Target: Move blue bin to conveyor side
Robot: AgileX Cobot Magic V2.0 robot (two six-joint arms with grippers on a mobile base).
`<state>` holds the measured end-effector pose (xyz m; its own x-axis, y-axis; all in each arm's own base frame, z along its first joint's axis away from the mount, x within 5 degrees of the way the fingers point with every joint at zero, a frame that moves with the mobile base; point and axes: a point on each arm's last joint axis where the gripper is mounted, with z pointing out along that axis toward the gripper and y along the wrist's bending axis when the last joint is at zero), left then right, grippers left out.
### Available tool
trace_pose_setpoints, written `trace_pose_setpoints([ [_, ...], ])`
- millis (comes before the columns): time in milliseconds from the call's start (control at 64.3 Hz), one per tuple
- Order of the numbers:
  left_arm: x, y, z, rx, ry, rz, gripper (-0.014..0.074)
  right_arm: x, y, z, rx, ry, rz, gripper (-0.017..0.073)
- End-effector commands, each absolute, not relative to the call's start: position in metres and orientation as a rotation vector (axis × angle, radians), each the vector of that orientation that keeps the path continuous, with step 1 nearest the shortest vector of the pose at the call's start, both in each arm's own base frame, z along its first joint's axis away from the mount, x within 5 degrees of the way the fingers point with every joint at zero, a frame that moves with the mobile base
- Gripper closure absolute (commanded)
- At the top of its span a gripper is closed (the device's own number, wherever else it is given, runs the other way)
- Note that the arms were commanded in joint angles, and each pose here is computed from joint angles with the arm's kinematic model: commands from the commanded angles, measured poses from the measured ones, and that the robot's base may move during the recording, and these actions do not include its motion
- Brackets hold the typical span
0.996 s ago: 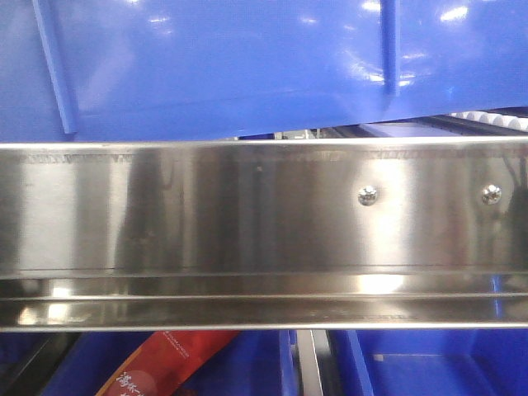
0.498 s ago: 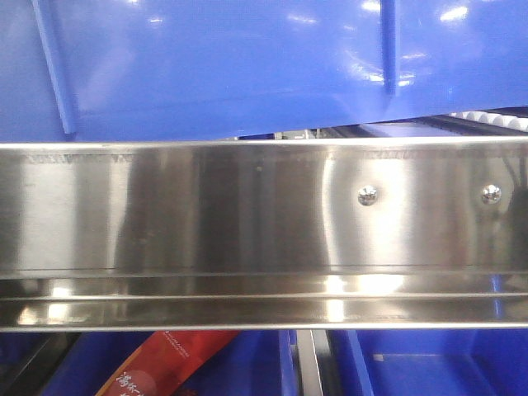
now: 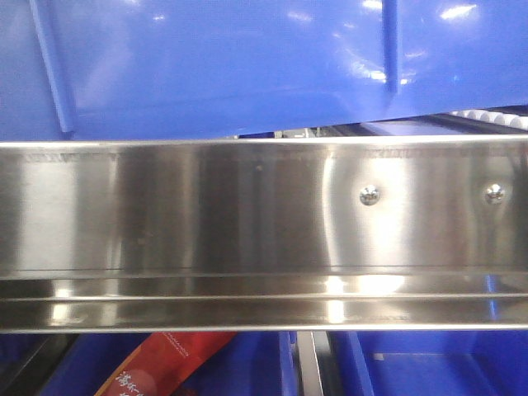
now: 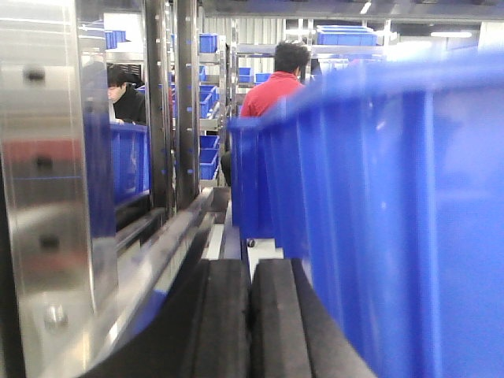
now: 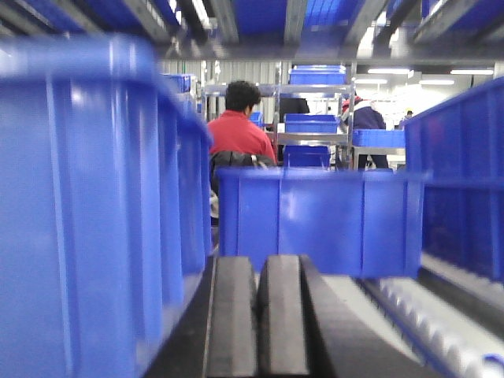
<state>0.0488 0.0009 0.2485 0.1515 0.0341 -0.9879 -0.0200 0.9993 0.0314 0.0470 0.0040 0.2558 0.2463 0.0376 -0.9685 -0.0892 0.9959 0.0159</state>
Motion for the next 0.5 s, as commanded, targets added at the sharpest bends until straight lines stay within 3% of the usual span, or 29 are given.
trace_pose_setpoints([
  [0, 0.039, 0.002, 0.274, 0.020, 1.411, 0.074, 0.0613, 0.036, 0.003, 0.285, -0.055, 1.336, 0.069, 0.0641],
  [171, 0.046, 0.003, 0.313, 0.011, 1.533, 0.081, 0.0613, 0.031, 0.002, 0.329, -0.066, 1.547, 0.056, 0.0641],
  [482, 0.100, 0.002, 0.385, -0.040, 1.973, -0.003, 0.0613, 0.085, 0.004, 0.401, -0.087, 1.967, 0.004, 0.0641],
])
